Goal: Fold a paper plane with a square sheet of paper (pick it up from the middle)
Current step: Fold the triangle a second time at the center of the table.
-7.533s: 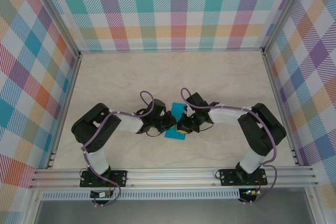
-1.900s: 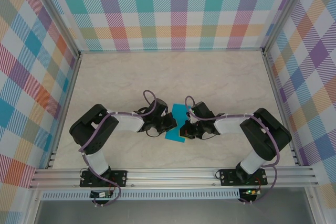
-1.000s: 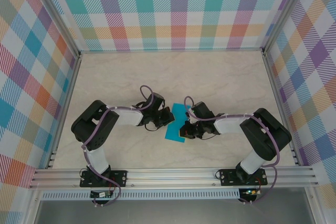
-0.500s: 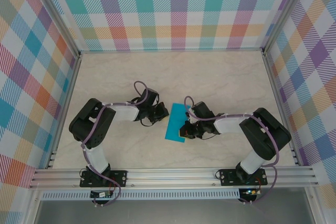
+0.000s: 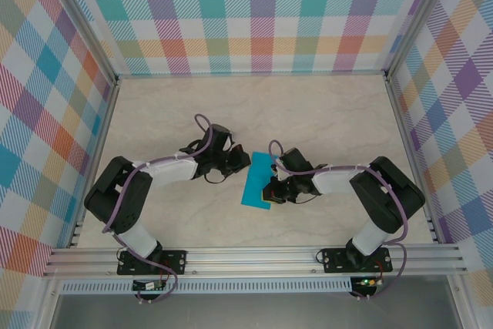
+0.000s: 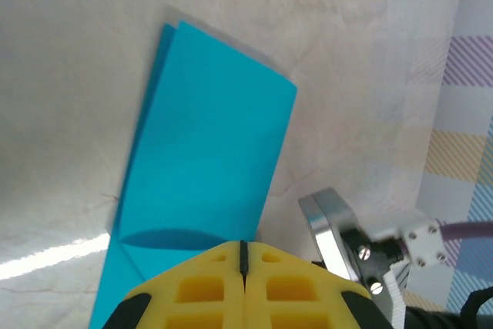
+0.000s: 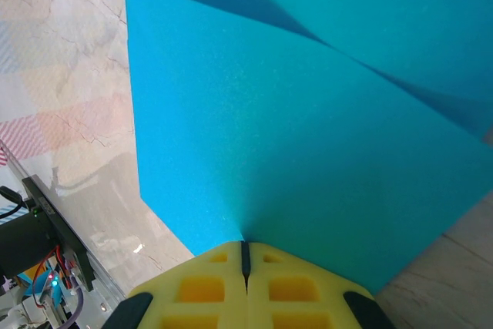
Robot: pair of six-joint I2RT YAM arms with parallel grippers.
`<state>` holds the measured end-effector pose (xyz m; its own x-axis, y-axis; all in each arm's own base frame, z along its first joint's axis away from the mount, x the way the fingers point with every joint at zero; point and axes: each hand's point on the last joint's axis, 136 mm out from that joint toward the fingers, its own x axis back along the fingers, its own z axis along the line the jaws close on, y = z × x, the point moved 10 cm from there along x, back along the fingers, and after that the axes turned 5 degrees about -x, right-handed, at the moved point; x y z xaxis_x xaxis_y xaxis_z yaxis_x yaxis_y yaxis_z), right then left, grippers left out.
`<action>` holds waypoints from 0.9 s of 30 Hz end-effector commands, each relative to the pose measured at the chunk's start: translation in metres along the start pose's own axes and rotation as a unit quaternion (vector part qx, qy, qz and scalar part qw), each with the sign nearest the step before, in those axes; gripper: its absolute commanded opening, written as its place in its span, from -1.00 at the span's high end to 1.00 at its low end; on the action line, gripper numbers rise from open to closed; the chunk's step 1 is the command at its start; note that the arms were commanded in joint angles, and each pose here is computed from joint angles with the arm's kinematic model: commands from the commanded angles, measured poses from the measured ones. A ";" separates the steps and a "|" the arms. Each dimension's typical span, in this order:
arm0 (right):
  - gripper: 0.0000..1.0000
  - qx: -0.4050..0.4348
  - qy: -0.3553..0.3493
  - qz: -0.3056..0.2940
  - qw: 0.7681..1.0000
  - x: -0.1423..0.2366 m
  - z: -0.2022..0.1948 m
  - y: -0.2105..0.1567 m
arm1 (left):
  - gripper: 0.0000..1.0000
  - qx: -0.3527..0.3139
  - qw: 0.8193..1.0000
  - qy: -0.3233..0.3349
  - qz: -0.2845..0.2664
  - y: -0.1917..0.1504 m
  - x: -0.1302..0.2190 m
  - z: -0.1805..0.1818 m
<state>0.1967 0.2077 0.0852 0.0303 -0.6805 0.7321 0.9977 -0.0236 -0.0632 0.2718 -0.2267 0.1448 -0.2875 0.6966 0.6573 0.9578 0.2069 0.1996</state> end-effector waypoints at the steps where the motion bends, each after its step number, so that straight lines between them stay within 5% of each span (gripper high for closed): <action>1: 0.94 -0.041 -0.086 0.030 0.995 -0.007 -0.030 -0.016 | 1.00 0.000 1.000 0.005 0.030 -0.016 -0.011 0.012; 14: 0.92 -0.031 -0.057 0.022 0.998 0.001 -0.012 -0.010 | 1.00 0.031 0.995 0.089 0.027 -0.022 -0.039 0.053; 27: 0.86 -0.003 -0.003 -0.003 1.000 0.006 0.042 0.027 | 1.00 0.039 0.994 0.096 0.041 -0.032 -0.039 0.063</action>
<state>0.2208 0.2268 0.1201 0.0021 -0.6887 0.7251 0.9989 -0.0324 -0.0337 0.2633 -0.2283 0.0913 -0.2270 0.6575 0.7184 0.9727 0.1898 0.1336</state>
